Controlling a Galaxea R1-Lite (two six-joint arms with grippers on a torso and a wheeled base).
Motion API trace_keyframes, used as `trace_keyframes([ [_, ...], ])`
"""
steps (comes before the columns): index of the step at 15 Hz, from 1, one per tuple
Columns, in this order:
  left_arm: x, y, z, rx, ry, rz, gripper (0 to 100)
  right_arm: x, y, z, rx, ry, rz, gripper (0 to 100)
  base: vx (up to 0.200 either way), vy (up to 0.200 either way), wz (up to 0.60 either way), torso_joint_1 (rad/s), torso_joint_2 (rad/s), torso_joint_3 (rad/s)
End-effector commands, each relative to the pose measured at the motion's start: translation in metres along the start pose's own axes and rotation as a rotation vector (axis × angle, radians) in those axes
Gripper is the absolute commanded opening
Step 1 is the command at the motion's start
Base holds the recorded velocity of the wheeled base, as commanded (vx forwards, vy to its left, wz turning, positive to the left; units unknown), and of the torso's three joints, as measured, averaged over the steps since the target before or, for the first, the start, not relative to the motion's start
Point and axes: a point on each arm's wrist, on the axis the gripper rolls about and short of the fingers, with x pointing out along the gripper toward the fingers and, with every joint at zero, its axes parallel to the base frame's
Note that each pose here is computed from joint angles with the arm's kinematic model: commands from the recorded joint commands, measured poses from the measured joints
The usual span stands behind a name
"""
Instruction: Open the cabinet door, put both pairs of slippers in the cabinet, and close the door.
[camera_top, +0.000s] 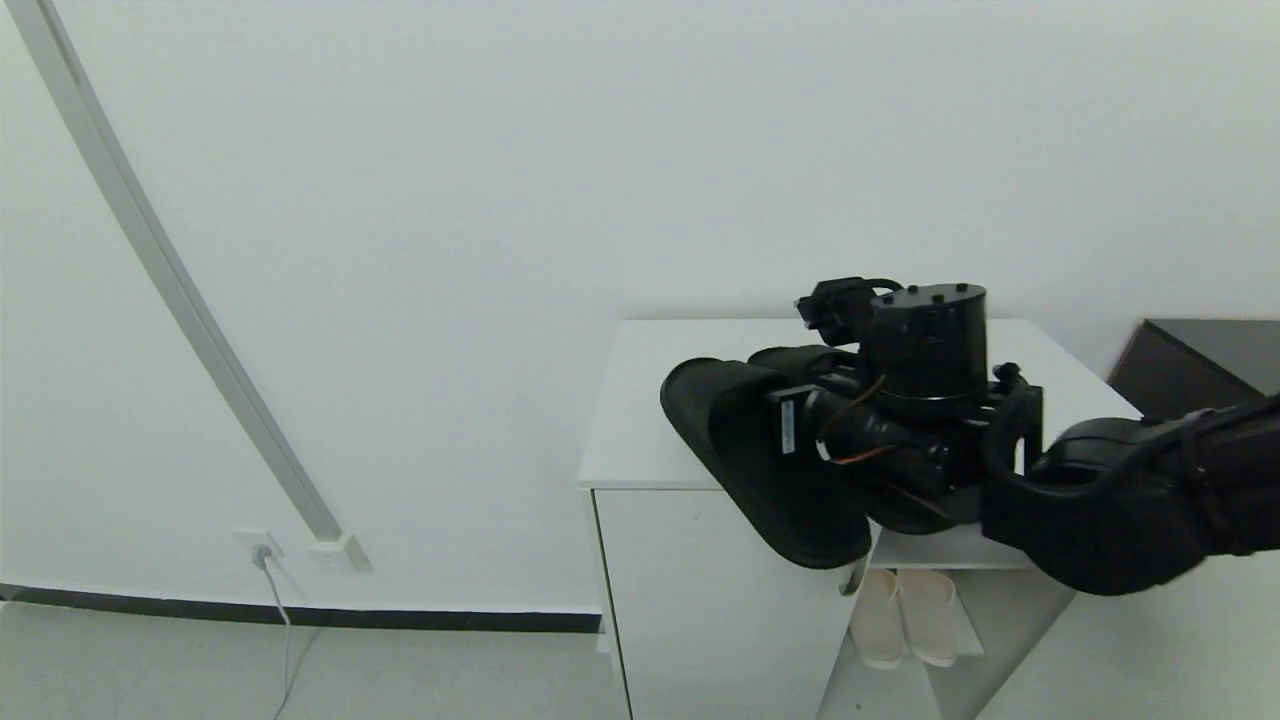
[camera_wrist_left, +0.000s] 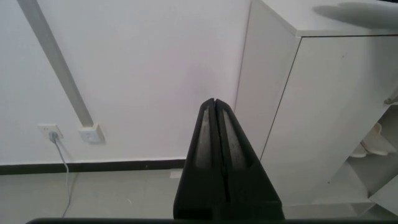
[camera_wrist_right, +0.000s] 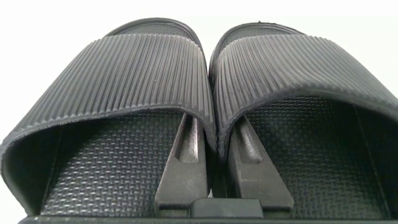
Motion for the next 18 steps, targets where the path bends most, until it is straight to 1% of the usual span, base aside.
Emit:
trace_keyframes([
  [1, 0.0, 0.0, 0.0, 0.0, 0.0, 0.0, 0, -0.054, -0.012, 0.006, 0.011, -0.028, 0.056, 0, 0.0, 0.0, 0.0, 0.0, 0.0, 0.0],
  [3, 0.0, 0.0, 0.0, 0.0, 0.0, 0.0, 0, -0.085, -0.016, -0.002, 0.005, -0.02, 0.104, 0, 0.0, 0.0, 0.0, 0.0, 0.0, 0.0],
  [5, 0.0, 0.0, 0.0, 0.0, 0.0, 0.0, 0, -0.1, -0.015, -0.008, 0.009, -0.011, 0.13, 0, 0.0, 0.0, 0.0, 0.0, 0.0, 0.0],
  [7, 0.0, 0.0, 0.0, -0.001, 0.001, 0.0, 0, -0.103, -0.012, -0.007, 0.009, -0.016, 0.149, 0, 0.0, 0.0, 0.0, 0.0, 0.0, 0.0],
  [15, 0.0, 0.0, 0.0, -0.002, 0.001, 0.0, 0, -0.096, -0.01, -0.019, 0.008, 0.034, 0.147, 0, 0.0, 0.0, 0.0, 0.0, 0.0, 0.0],
  [18, 0.0, 0.0, 0.0, -0.001, 0.001, 0.0, 0, -0.094, -0.008, -0.022, 0.005, 0.041, 0.147, 0, -0.2, 0.0, 0.0, 0.01, 0.0, 0.004],
])
